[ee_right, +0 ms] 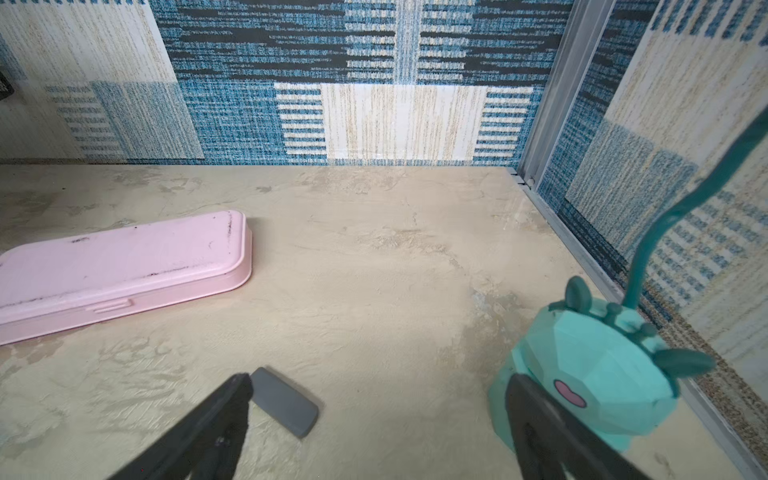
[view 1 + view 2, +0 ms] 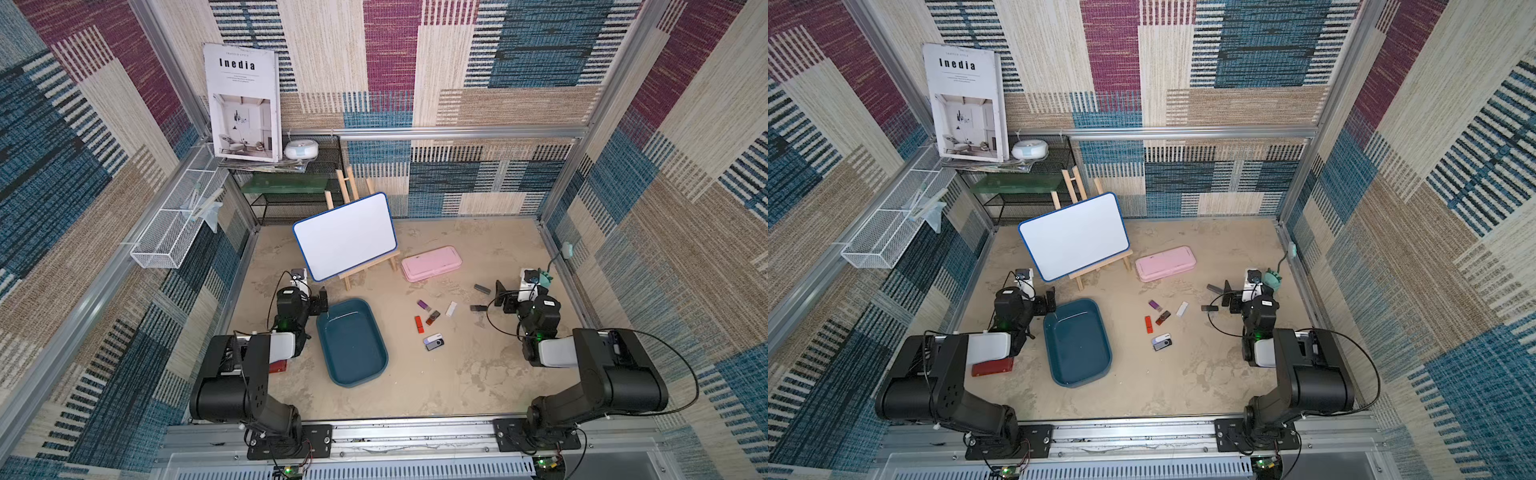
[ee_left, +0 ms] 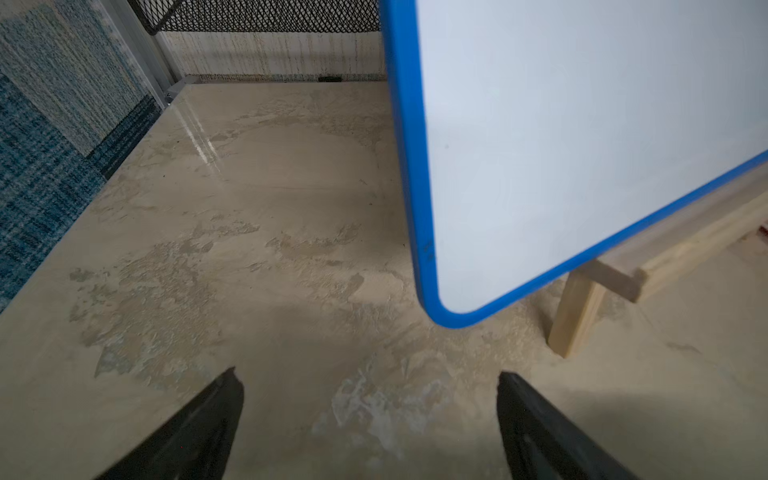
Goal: Put the usb flash drive into the storage box
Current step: Pick up the USB flash from the center of the board.
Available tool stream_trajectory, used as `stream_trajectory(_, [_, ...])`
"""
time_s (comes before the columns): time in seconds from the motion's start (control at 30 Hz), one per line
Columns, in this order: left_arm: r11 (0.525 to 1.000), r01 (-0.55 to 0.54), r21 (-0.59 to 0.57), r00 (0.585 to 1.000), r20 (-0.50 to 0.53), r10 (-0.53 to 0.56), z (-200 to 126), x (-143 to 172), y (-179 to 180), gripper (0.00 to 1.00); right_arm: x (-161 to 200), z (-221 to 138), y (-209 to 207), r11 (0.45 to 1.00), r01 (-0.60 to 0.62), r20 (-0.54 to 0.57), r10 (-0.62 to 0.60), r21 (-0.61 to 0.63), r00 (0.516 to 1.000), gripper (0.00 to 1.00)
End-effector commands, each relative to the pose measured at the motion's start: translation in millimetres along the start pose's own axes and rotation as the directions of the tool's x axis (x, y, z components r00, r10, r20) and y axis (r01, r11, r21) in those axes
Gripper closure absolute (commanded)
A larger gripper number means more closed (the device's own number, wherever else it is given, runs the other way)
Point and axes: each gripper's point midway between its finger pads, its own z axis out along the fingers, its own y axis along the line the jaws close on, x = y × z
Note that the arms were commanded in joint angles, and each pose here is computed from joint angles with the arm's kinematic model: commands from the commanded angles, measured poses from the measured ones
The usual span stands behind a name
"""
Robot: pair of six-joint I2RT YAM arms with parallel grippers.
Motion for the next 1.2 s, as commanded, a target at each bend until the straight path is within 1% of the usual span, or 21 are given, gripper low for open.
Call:
stream_trajectory(0.0, [1.0, -0.005, -0.009, 1.0, 0.026, 0.005, 0, -7, 2, 0.01, -7, 0, 1, 1.0, 0.001, 0.026, -0.001, -0.004, 1.0, 0.01])
stream_trajectory(1.0, [1.0, -0.002, -0.01, 1.0, 0.029, 0.002, -1, -7, 2, 0.01, -6, 0, 2, 1.0, 0.0, 0.023, 0.0, -0.007, 1.0, 0.01])
stream_trajectory(1.03, [0.999, 0.003, -0.033, 0.999, 0.046, -0.002, -1, -12, 6, 0.01, -7, 0, 2, 1.0, 0.001, 0.024, 0.0, -0.007, 1.0, 0.01])
stream_trajectory(1.07, [0.998, 0.015, -0.064, 0.999, 0.035, -0.013, -4, -20, 11, 0.01, -7, 0, 2, 1.0, 0.0, 0.026, 0.001, -0.007, 1.0, 0.01])
stream_trajectory(1.1, [0.993, 0.039, -0.112, 0.998, -0.036, -0.044, -10, -24, 18, 0.01, -8, -1, 0, 1.0, -0.002, 0.032, 0.002, 0.0, 0.999, 0.01])
stream_trajectory(1.17, [0.952, 0.116, -0.282, 0.979, -0.13, -0.158, -27, -41, 45, 0.01, -17, 1, -1, 1.0, -0.009, 0.036, 0.009, 0.004, 0.999, 0.01])
